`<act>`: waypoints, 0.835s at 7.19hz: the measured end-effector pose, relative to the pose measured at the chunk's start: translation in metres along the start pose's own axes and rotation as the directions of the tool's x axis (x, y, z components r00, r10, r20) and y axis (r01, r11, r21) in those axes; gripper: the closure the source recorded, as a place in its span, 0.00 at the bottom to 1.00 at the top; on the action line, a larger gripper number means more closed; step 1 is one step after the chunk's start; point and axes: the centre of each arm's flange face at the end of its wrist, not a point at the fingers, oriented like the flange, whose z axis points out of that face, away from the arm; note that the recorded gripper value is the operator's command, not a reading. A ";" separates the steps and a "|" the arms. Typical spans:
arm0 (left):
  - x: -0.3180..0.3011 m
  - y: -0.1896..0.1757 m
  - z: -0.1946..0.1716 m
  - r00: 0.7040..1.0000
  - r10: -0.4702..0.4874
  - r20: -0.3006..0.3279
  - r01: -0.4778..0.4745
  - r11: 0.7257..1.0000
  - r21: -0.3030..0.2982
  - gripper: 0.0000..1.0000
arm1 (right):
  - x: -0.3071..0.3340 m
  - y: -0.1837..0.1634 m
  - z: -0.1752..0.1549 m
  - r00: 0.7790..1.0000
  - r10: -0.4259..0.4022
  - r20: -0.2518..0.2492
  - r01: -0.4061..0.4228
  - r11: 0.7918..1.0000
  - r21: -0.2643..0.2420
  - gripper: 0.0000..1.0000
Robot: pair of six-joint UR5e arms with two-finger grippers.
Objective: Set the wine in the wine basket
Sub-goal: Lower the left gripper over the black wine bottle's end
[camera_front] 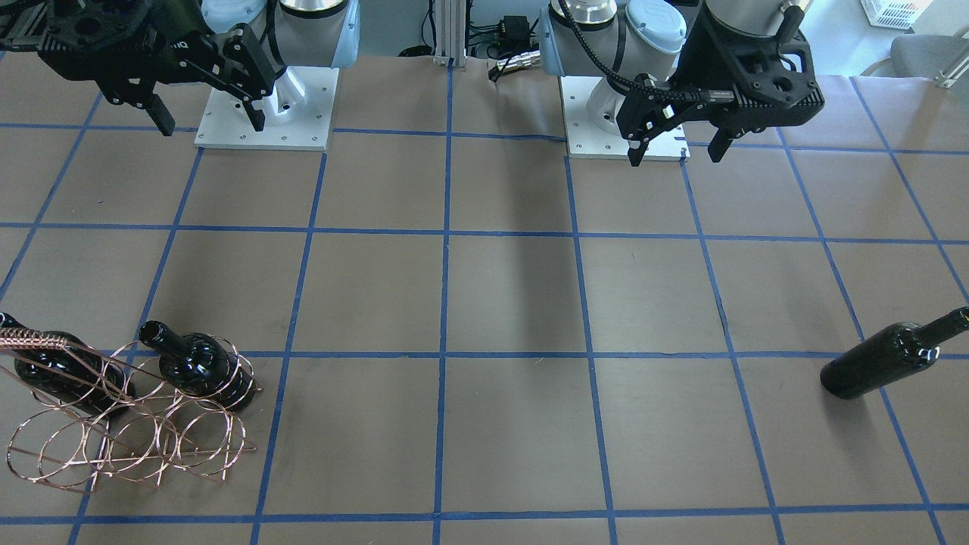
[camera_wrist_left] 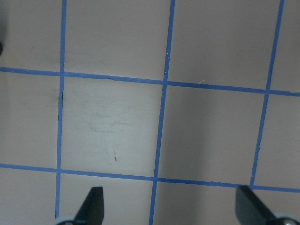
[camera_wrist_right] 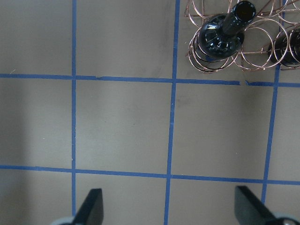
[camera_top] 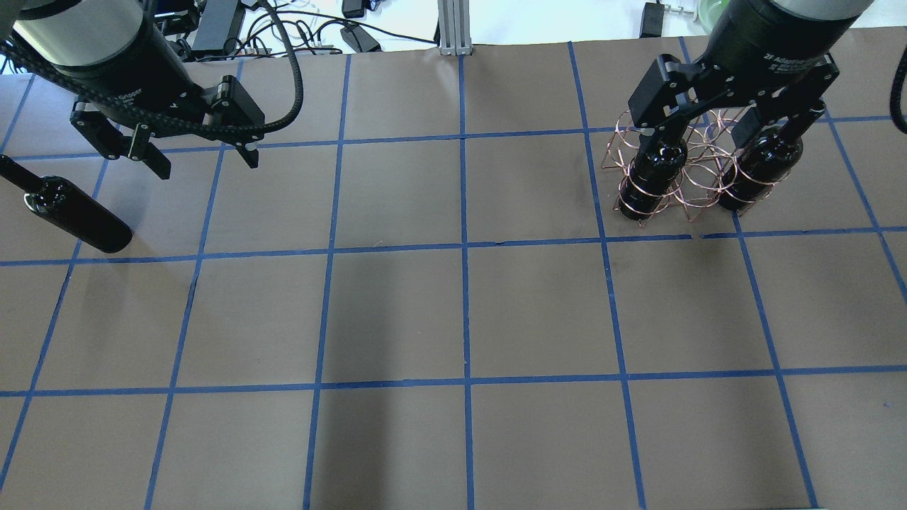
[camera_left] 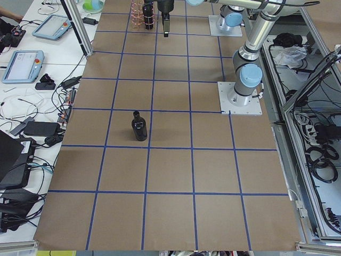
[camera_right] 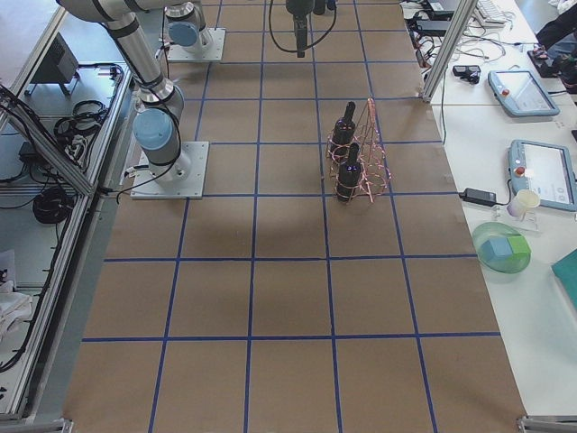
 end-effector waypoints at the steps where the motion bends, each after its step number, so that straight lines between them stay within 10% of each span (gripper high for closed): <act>1: 0.000 0.001 0.001 1.000 0.003 0.002 -0.003 1.000 -0.003 0.00 | 0.000 0.000 0.000 1.000 0.000 -0.001 0.000 1.000 -0.001 0.00; 6: -0.079 -0.025 -0.006 0.997 -0.014 0.078 0.008 0.997 0.071 0.00 | 0.000 0.001 0.001 1.000 -0.001 -0.001 0.001 1.000 -0.005 0.00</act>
